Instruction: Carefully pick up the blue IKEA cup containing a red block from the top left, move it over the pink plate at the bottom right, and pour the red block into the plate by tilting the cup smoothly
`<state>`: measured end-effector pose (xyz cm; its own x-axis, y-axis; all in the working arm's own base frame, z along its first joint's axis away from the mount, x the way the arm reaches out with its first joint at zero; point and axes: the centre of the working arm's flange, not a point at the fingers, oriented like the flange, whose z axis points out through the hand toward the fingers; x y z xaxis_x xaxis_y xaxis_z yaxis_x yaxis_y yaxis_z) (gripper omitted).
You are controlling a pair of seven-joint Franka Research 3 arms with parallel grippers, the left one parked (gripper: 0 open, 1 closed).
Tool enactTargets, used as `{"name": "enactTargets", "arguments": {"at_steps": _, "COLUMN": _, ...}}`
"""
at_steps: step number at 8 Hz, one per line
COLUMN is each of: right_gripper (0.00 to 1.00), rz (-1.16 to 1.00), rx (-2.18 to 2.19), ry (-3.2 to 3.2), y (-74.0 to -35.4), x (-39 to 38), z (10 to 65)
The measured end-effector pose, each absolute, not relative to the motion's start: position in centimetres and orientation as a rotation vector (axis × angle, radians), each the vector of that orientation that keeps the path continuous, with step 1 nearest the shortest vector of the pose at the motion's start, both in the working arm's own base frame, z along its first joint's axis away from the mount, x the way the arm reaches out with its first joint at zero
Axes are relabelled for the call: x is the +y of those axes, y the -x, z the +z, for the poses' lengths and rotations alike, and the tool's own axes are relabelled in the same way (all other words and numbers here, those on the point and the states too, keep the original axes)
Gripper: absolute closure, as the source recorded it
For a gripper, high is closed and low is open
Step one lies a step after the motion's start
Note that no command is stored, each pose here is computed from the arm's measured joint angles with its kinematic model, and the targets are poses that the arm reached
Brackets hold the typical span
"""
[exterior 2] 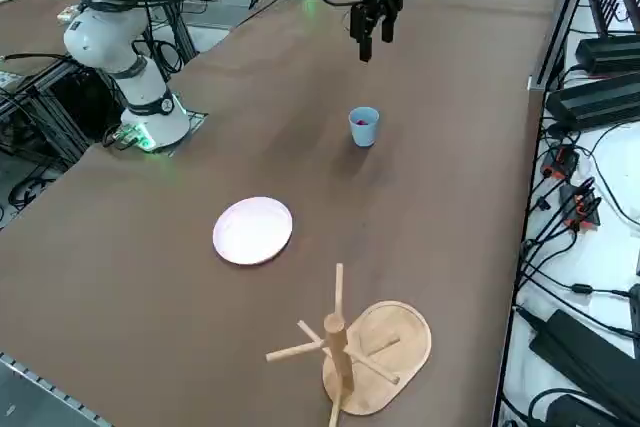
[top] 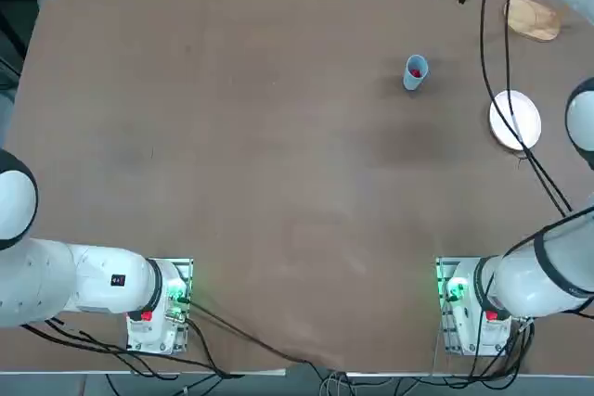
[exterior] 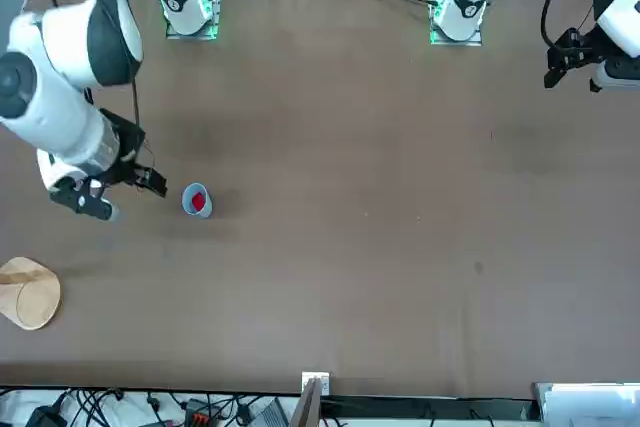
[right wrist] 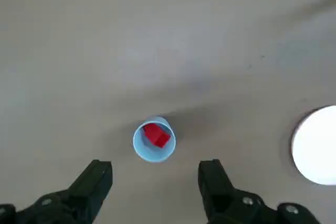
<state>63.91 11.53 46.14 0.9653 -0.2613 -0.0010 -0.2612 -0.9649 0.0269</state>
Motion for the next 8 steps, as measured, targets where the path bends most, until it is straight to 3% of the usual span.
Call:
{"name": "enactTargets", "arguments": {"at_steps": 3, "right_gripper": 0.0, "rz": 0.044, "rx": -0.437, "ry": -3.101, "y": -64.8, "x": 13.1, "z": 42.5}}
{"name": "enactTargets", "arguments": {"at_steps": 8, "right_gripper": 0.0, "rz": 0.008, "rx": -0.405, "ry": -3.1, "y": -61.6, "x": 17.0, "z": 34.7}}
